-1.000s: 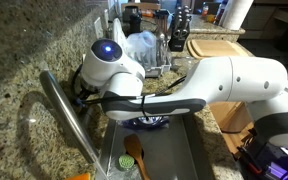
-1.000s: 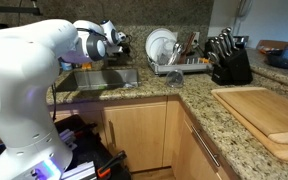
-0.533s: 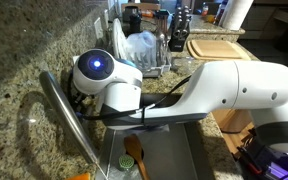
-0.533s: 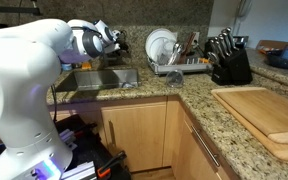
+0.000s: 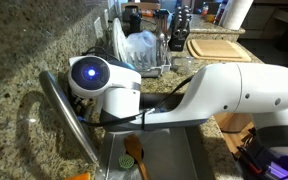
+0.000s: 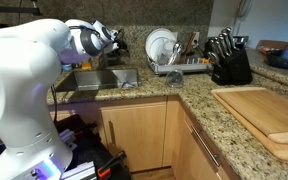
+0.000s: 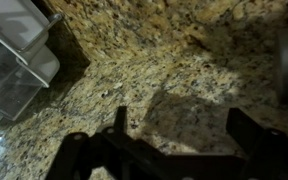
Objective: Close the tap
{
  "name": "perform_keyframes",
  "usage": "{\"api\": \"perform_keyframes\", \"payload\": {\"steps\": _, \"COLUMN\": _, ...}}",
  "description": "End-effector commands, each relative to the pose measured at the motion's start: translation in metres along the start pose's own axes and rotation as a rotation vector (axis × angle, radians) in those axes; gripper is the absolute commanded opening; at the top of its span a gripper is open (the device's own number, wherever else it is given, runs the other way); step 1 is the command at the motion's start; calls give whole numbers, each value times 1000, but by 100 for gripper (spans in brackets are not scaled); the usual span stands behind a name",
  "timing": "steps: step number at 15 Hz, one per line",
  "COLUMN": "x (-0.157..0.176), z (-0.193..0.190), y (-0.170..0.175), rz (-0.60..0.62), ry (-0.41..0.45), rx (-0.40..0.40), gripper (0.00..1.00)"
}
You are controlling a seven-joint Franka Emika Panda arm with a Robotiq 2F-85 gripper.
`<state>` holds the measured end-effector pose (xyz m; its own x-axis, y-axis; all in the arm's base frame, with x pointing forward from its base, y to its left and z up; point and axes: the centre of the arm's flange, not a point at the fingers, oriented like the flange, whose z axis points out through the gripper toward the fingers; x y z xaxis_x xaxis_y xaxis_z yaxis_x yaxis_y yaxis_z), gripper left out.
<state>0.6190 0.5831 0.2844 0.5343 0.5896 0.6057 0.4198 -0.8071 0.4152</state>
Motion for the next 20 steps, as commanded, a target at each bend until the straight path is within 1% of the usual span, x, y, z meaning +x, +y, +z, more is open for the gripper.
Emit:
{"api": "perform_keyframes", "payload": {"steps": 1, "x": -2, "z": -69, "y": -31, "rz": -118, "ry": 87, "rx": -33, "gripper": 100}}
{"api": "perform_keyframes", "payload": {"steps": 10, "x": -4, "z": -69, "y": -40, "rz": -134, "ry": 67, "rx": -58, "gripper": 100}}
{"api": "perform_keyframes", "payload": {"steps": 12, "x": -4, "z": -69, "y": -41, "rz": -131, "ry": 73, "rx": -67, "gripper": 100}}
{"api": "perform_keyframes", "payload": {"steps": 14, "x": -4, "z": -68, "y": -44, "rz": -113, "ry": 97, "rx": -88, "gripper": 100}}
{"api": "perform_keyframes", "payload": {"steps": 15, "x": -1, "z": -4, "y": -8, "rz": 2, "ry": 14, "rx": -60, "gripper": 100}}
{"api": "perform_keyframes", "payload": {"steps": 17, "x": -1, "z": -5, "y": -11, "rz": 4, "ry": 20, "rx": -82, "gripper": 100}}
{"api": "perform_keyframes", "payload": {"steps": 20, "x": -2, "z": -5, "y": -12, "rz": 3, "ry": 25, "rx": -96, "gripper": 100}}
